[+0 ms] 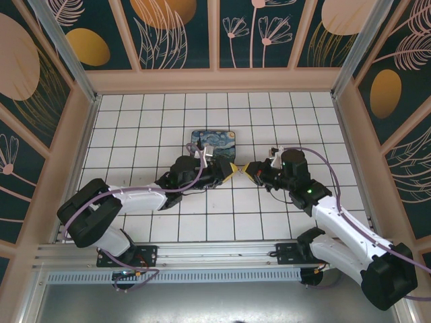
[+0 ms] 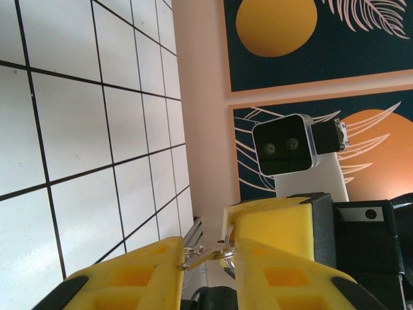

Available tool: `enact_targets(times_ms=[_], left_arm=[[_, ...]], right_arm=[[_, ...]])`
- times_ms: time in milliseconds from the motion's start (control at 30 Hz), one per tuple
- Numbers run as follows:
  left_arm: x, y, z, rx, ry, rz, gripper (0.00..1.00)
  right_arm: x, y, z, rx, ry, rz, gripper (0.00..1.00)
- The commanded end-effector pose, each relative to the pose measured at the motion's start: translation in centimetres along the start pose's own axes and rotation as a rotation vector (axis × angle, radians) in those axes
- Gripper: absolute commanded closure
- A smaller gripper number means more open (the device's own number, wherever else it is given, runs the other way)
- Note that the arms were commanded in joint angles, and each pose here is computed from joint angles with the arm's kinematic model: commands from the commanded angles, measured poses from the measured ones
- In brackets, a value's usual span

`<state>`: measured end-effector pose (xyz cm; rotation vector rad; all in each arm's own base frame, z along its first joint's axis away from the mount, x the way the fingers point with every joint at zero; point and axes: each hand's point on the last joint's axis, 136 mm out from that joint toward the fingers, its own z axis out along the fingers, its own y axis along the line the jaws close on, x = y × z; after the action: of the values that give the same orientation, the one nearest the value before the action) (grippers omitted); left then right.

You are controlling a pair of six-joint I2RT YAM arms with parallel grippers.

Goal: Unlock the padlock with the key

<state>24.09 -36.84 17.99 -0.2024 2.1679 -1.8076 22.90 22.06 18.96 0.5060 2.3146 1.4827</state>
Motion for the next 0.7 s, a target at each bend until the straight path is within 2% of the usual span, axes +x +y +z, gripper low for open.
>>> enact_targets(times_ms=[0,633,667], left_arm=[[-0.75,-1.44,-0.45,0.047,-0.031,0.016,0.74],[-0.9,-1.13,-0.52,0.037,-0.04,0.004,0.87],[-0.87,-1.11,-0.53,0.035,-0.04,0.006,0.87]], right_arm=[[0.01,1.22,-0.31,-0.036,0.005,-0.021,1.0],[0.06,0.79,-0.22,-0.025,0.004,-0.034,1.0],[0.05,0.73,-0.22,-0.023,0.003,-0.035,0.97]])
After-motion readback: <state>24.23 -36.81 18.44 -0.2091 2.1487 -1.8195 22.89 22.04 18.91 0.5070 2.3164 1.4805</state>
